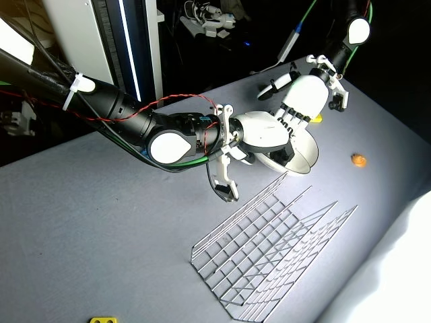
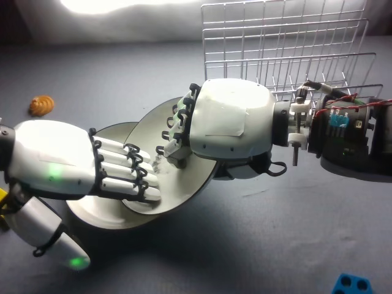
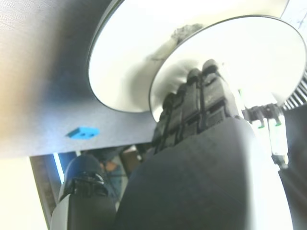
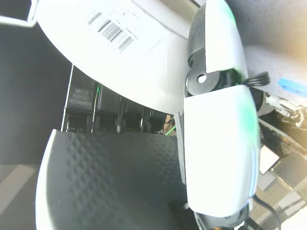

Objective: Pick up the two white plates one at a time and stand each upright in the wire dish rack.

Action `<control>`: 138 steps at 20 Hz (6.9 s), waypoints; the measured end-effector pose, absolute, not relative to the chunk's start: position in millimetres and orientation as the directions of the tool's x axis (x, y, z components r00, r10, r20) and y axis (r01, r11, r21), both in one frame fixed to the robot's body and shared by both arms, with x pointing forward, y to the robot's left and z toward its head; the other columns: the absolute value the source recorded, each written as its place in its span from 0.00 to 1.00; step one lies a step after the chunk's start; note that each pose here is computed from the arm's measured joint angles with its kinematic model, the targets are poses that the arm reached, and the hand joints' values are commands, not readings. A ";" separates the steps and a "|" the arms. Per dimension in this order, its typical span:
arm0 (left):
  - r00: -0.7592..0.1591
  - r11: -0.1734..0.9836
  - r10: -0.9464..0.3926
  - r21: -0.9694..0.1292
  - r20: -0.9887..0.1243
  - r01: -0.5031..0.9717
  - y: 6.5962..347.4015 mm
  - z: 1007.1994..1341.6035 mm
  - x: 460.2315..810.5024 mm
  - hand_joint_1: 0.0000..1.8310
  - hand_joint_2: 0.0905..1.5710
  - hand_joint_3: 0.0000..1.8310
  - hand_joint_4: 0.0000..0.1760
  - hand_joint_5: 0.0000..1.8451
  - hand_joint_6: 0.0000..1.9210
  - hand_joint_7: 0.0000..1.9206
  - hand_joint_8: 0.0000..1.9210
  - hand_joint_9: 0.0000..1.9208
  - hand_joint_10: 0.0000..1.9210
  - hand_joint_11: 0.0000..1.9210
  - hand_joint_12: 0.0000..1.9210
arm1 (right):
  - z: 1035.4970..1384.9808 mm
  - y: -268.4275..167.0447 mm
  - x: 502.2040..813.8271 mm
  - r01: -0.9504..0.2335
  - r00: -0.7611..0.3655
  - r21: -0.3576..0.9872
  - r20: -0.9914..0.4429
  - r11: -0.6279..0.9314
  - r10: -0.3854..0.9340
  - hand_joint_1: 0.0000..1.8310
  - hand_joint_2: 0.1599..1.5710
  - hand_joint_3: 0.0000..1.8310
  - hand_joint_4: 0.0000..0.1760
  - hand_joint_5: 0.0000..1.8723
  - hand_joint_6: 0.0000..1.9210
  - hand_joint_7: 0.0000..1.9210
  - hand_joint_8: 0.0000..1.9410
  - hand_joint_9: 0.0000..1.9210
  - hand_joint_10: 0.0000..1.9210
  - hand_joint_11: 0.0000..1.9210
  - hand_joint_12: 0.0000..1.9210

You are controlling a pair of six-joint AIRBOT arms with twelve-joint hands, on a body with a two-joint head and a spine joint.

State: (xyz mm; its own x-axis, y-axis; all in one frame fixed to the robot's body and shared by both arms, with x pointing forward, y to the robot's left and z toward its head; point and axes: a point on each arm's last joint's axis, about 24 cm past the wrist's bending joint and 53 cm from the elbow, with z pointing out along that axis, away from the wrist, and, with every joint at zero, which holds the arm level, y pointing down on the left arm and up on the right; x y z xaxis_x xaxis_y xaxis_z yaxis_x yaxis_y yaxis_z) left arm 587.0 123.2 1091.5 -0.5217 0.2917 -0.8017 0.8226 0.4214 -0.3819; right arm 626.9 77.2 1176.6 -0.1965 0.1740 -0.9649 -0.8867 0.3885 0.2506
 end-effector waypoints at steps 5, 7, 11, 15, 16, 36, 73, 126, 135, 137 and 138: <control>-0.505 0.466 0.242 -0.358 -0.828 0.809 148.6 1122.5 593.9 0.00 0.67 0.00 0.00 0.00 0.00 0.00 0.00 0.00 0.00 0.00 0.00 | 1177.3 79.2 623.2 -0.889 -0.200 0.254 -0.964 0.381 0.176 0.75 0.67 0.00 0.00 0.45 0.54 0.53 0.47 0.55 0.55 0.44 0.61; -0.535 0.488 0.218 -0.384 -0.816 0.784 158.9 1130.0 593.2 0.00 0.67 0.00 0.00 0.00 0.00 0.00 0.00 0.00 0.00 0.00 0.00 | 1177.9 80.1 620.6 -0.890 -0.203 0.257 -0.963 0.376 0.177 0.75 0.67 0.00 0.00 0.46 0.55 0.52 0.48 0.54 0.55 0.45 0.59; -0.566 0.539 0.150 -0.413 -0.811 0.734 186.5 1151.4 594.2 0.00 0.67 0.00 0.00 0.00 0.00 0.00 0.00 0.00 0.00 0.00 0.00 | 1182.3 80.5 611.7 -0.895 -0.208 0.261 -0.962 0.362 0.179 0.75 0.67 0.00 0.00 0.48 0.56 0.51 0.50 0.53 0.53 0.46 0.59; -0.568 0.559 0.145 -0.407 -0.810 0.722 204.6 1158.9 588.7 0.00 0.67 0.00 0.00 0.00 0.00 0.00 0.00 0.00 0.00 0.00 0.00 | 1194.7 81.8 606.5 -0.890 -0.225 0.283 -0.955 0.358 0.194 0.75 0.67 0.00 0.00 0.50 0.55 0.50 0.51 0.52 0.53 0.47 0.59; -0.567 0.564 0.142 -0.405 -0.811 0.720 208.4 1160.7 588.5 0.00 0.67 0.00 0.00 0.00 0.00 0.00 0.00 0.00 0.00 0.00 0.00 | 1197.1 80.4 606.0 -0.886 -0.232 0.291 -0.952 0.361 0.197 0.75 0.67 0.00 0.00 0.51 0.55 0.49 0.52 0.50 0.56 0.46 0.60; -0.459 0.616 0.112 -0.301 -0.882 0.728 218.7 1175.4 624.9 0.00 0.67 0.00 0.00 0.00 0.00 0.00 0.00 0.00 0.00 0.00 0.00 | 1316.2 48.1 584.7 -0.737 -0.517 0.648 -0.724 0.193 0.457 0.75 0.68 0.00 0.00 0.50 0.58 0.50 0.50 0.48 0.58 0.44 0.61; -0.564 0.576 -0.034 -0.477 -0.825 0.664 194.9 1180.8 632.6 0.00 0.67 0.00 0.00 0.00 0.00 0.00 0.00 0.00 0.00 0.00 0.00 | 1334.3 -119.8 719.9 -0.114 -0.555 0.986 0.036 -0.119 0.831 0.75 0.67 0.00 0.00 0.51 0.55 0.51 0.48 0.50 0.56 0.45 0.59; -0.609 0.692 0.168 -0.347 -0.775 0.633 209.0 1093.0 642.2 0.00 0.66 0.00 0.00 0.01 0.00 0.00 0.00 0.00 0.00 0.00 0.00 | 1269.2 -163.3 785.3 -0.071 -0.536 0.997 -0.024 -0.016 0.844 0.75 0.67 0.00 0.00 0.53 0.54 0.51 0.46 0.48 0.58 0.44 0.60; -0.608 0.685 0.180 -0.345 -0.773 0.642 205.1 1090.4 640.1 0.00 0.66 0.00 0.00 0.01 0.00 0.00 0.00 0.00 0.00 0.00 0.00 | 1250.2 -158.1 790.6 -0.048 -0.536 0.999 -0.038 0.015 0.843 0.75 0.68 0.00 0.00 0.51 0.57 0.50 0.49 0.46 0.60 0.42 0.61; -0.608 0.685 0.180 -0.345 -0.773 0.641 205.1 1090.5 640.1 0.00 0.66 0.00 0.00 0.00 0.00 0.00 0.00 0.00 0.00 0.00 0.00 | 1247.4 -157.1 789.6 -0.047 -0.540 0.999 -0.037 0.014 0.841 0.75 0.67 0.00 0.00 0.51 0.55 0.53 0.45 0.48 0.57 0.44 0.60; -0.608 0.685 0.180 -0.345 -0.773 0.641 205.2 1090.4 640.2 0.00 0.66 0.00 0.00 0.00 0.00 0.00 0.00 0.00 0.00 0.00 0.00 | 1247.7 -156.3 789.3 -0.049 -0.542 0.999 -0.038 0.014 0.839 0.75 0.67 0.00 0.00 0.51 0.56 0.51 0.47 0.48 0.58 0.43 0.61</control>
State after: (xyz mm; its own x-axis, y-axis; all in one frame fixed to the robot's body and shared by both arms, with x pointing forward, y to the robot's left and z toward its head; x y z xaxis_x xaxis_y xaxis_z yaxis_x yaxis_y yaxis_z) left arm 640.2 205.2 1090.4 -0.6080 0.1799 -0.7733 0.6415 0.6852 -0.3449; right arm 789.3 -156.3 1247.7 -0.5421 0.8395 -0.0383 -0.0489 0.0139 0.9987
